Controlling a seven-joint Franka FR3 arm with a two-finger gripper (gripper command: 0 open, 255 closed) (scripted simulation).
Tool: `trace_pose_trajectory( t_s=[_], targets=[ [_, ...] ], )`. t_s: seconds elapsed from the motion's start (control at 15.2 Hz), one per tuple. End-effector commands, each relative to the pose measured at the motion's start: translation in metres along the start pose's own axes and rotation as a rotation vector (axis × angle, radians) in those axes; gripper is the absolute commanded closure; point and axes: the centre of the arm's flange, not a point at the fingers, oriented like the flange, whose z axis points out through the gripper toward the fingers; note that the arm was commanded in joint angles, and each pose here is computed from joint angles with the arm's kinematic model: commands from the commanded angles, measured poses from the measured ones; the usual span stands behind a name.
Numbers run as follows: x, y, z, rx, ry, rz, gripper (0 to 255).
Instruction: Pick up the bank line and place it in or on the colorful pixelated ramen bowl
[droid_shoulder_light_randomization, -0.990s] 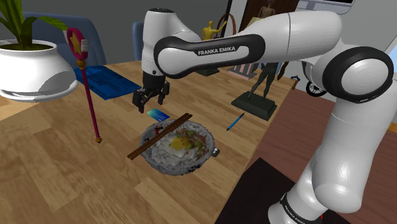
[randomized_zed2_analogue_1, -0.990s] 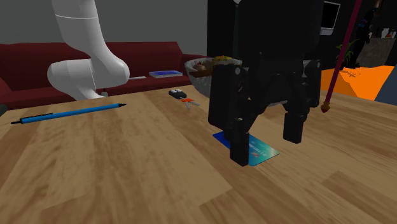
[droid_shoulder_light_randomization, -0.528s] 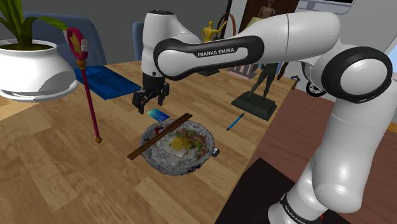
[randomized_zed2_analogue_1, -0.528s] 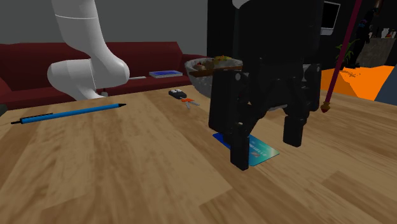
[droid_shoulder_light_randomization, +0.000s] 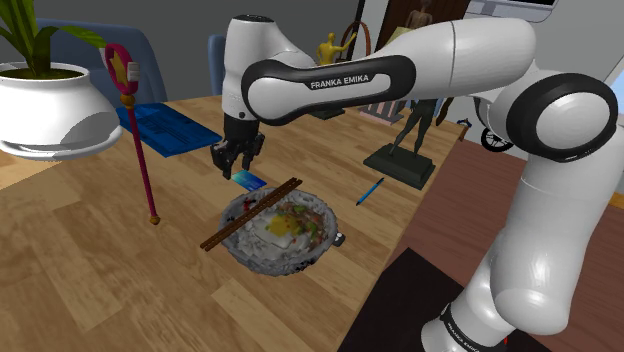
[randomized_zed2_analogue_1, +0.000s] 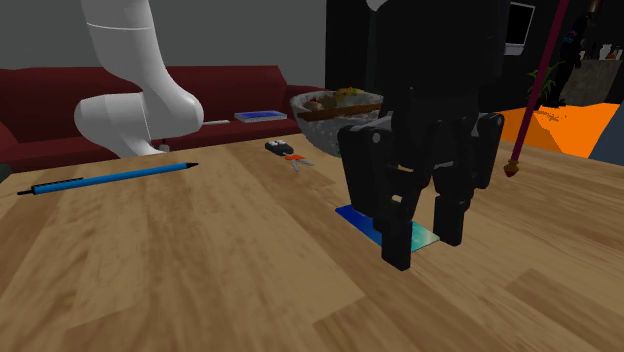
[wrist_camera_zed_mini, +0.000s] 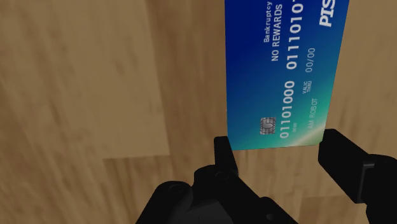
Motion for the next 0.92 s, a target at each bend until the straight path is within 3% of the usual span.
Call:
trace_pose_trajectory(
  t_s=[0.0,0.86],
  targets=[
    [0.000,0.002,0.003,-0.002,-0.005,0.001,255],
    [0.010,0.003,-0.061,-0.002,-0.005,0.001,255]
  ],
)
